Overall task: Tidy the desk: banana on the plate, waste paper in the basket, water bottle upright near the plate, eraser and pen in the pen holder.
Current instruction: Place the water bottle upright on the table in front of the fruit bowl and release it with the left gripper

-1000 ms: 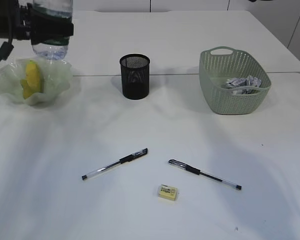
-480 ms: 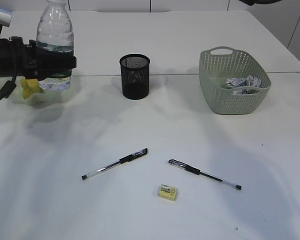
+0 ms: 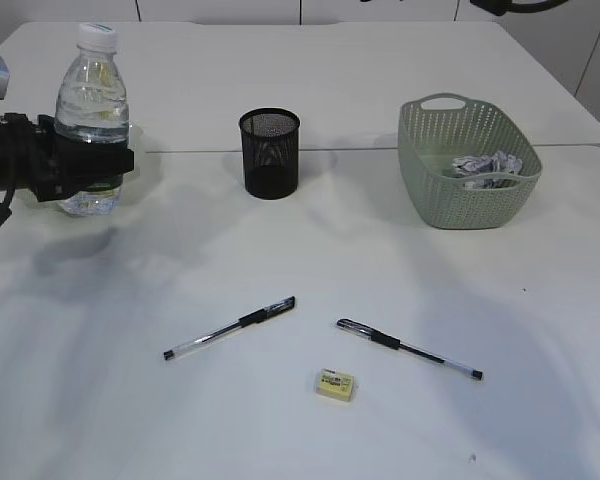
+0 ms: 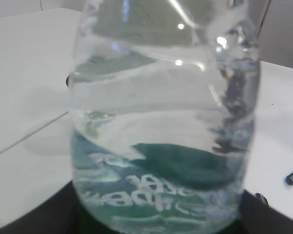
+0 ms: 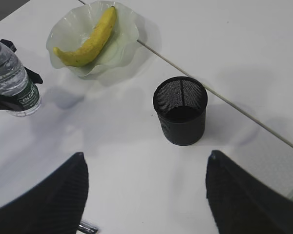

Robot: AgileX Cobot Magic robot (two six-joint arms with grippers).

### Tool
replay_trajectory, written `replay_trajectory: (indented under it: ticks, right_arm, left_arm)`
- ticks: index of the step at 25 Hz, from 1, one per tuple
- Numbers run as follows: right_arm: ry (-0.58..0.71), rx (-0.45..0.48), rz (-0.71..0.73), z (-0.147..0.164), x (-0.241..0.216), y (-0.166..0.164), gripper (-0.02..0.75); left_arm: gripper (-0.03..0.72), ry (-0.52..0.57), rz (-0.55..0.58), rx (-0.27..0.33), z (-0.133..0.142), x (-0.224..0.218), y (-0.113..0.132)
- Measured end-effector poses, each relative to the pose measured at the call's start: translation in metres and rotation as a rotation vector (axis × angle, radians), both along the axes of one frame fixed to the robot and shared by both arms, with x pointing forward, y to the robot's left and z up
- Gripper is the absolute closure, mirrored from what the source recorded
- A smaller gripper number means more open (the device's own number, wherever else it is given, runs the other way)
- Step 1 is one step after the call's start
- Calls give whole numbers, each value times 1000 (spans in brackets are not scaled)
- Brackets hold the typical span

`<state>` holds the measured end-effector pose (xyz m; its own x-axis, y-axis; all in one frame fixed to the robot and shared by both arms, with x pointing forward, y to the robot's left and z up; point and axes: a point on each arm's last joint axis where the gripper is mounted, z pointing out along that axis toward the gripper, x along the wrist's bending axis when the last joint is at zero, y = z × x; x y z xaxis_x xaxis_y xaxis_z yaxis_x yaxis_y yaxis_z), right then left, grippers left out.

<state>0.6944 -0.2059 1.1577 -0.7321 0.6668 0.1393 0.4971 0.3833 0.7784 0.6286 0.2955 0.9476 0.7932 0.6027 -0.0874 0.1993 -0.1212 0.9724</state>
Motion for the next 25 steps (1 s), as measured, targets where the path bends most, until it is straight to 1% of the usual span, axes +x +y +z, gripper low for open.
replay_trajectory:
  ticks: [9, 18, 23, 25]
  right_arm:
    - [0, 0, 0, 0, 0, 0, 181]
    - [-1, 1, 2, 0, 0, 0, 181]
    - [-1, 3, 2, 0, 0, 0, 181]
    - [-1, 3, 2, 0, 0, 0, 181]
  left_arm:
    - [315, 93, 58, -11, -45, 4, 21]
    - [315, 99, 41, 20, -74, 3, 21]
    - [315, 120, 36, 28, -95, 2, 21]
    - [315, 108, 33, 23, -98, 2, 21]
